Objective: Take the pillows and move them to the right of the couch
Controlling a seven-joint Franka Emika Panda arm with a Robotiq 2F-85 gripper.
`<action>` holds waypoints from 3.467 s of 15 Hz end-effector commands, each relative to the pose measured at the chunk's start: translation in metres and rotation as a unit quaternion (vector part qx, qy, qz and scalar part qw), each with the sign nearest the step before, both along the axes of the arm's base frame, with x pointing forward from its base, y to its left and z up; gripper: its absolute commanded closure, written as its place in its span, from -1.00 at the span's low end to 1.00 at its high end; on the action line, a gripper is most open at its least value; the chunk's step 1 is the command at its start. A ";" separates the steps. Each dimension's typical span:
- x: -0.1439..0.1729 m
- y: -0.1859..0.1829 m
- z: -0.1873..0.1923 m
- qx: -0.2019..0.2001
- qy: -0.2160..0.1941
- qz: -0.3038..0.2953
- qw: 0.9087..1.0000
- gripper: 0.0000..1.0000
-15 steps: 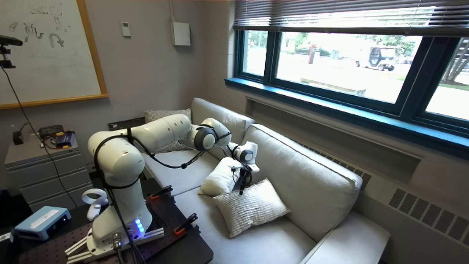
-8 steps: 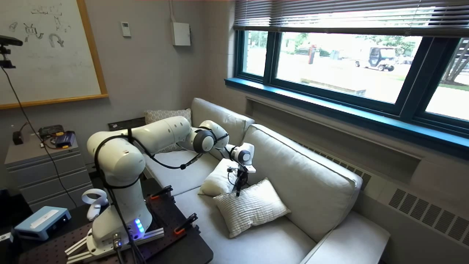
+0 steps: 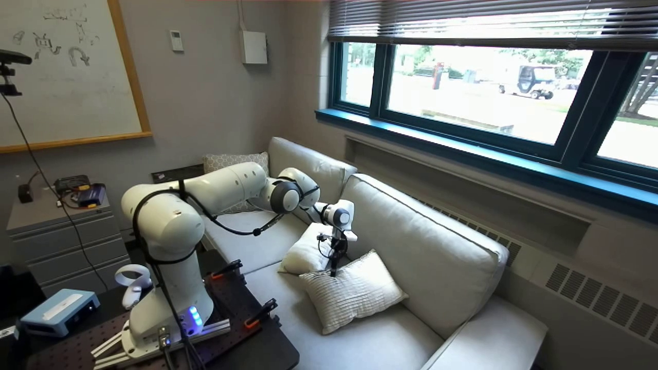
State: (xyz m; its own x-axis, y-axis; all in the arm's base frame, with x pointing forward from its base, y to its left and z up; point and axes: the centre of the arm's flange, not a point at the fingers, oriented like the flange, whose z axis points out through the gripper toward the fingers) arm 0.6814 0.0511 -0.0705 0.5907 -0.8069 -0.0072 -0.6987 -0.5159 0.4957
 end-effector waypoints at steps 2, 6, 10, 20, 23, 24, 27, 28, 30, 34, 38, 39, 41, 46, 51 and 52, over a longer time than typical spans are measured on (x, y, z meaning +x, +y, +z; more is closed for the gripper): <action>0.065 0.008 -0.037 -0.027 0.003 0.009 1.000 0.84; 0.052 0.008 -0.003 -0.002 -0.012 0.034 0.999 0.96; 0.025 -0.021 0.027 0.020 -0.032 0.042 0.998 0.91; -0.044 -0.186 0.061 0.014 -0.122 -0.050 0.991 0.93; -0.066 -0.228 0.077 0.017 -0.169 -0.081 0.982 0.93; -0.074 -0.243 0.080 0.015 -0.183 -0.091 0.979 0.93; -0.105 -0.288 0.086 -0.003 -0.203 -0.122 0.972 0.93; -0.116 -0.303 0.086 -0.012 -0.204 -0.138 0.969 0.93; -0.134 -0.329 0.083 -0.029 -0.202 -0.161 0.966 0.93; -0.140 -0.340 0.074 -0.026 -0.204 -0.170 0.964 0.92; -0.118 -0.333 0.084 -0.080 -0.217 -0.186 0.955 0.91; -0.112 -0.332 0.090 -0.108 -0.221 -0.192 0.950 0.90; -0.097 -0.331 0.104 -0.162 -0.237 -0.198 0.937 0.91; -0.072 -0.351 0.127 -0.259 -0.246 -0.216 0.909 0.91; -0.069 -0.373 0.121 -0.275 -0.241 -0.230 0.902 0.91; -0.068 -0.369 0.120 -0.265 -0.241 -0.220 0.907 0.92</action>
State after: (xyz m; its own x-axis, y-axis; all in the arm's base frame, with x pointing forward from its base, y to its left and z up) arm 0.6004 -0.3156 0.0564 0.0291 -0.7802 0.6248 -0.9803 0.0999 0.1704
